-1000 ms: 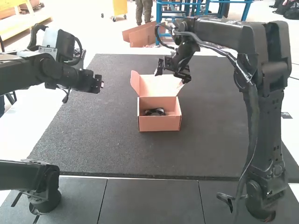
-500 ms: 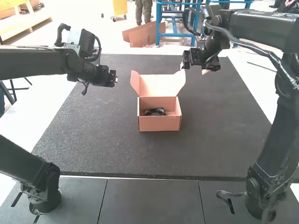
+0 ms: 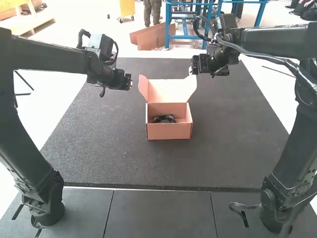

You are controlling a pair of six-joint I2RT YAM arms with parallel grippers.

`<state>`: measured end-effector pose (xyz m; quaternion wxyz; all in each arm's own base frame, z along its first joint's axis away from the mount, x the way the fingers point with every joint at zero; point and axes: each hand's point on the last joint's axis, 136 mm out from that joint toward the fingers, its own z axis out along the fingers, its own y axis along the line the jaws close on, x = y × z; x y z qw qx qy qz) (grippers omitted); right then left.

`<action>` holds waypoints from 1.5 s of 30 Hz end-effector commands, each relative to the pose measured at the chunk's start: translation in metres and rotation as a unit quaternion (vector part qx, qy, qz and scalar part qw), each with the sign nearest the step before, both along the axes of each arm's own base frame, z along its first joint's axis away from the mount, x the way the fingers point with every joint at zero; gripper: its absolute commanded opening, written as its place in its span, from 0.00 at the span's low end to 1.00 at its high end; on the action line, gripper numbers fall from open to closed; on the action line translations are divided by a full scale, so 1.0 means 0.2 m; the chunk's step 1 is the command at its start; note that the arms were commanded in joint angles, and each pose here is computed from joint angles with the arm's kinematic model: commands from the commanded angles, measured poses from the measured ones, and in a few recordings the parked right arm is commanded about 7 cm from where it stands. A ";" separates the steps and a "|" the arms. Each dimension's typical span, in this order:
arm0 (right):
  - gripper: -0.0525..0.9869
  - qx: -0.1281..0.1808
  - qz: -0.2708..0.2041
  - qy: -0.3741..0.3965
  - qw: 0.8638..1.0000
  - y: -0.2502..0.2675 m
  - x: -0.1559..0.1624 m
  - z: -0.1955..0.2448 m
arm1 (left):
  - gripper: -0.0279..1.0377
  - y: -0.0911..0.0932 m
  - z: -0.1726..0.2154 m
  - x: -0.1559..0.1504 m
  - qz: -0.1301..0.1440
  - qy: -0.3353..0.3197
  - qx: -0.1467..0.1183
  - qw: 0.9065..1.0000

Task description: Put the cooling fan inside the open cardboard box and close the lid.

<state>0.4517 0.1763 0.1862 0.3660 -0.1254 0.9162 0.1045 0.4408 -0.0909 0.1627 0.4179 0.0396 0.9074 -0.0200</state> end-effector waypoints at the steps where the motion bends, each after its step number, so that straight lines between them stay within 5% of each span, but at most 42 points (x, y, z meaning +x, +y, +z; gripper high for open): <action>1: 0.92 -0.003 -0.001 -0.007 1.000 0.02 0.07 0.01 | 0.94 -0.03 0.07 0.07 0.004 -0.019 -0.007 1.000; 7: 0.91 -0.002 -0.001 0.003 1.000 0.04 0.14 -0.02 | 0.94 -0.07 0.06 0.13 -0.001 -0.018 -0.009 1.000; 18: 0.90 0.003 0.002 0.026 1.000 0.07 0.20 -0.06 | 0.94 -0.32 0.06 0.14 -0.048 -0.021 -0.017 0.998; 25: 0.89 0.010 0.009 0.047 0.999 0.10 0.20 -0.10 | 0.94 -0.36 0.05 0.14 -0.053 -0.019 -0.020 0.998; 33: 0.58 0.031 0.022 0.059 0.998 0.15 0.20 -0.13 | 0.94 -0.36 0.05 0.14 -0.052 -0.017 -0.021 0.998; 45: 0.42 0.031 0.012 0.059 0.998 0.13 0.21 -0.13 | 0.94 -0.35 0.04 0.14 -0.052 -0.014 -0.019 0.998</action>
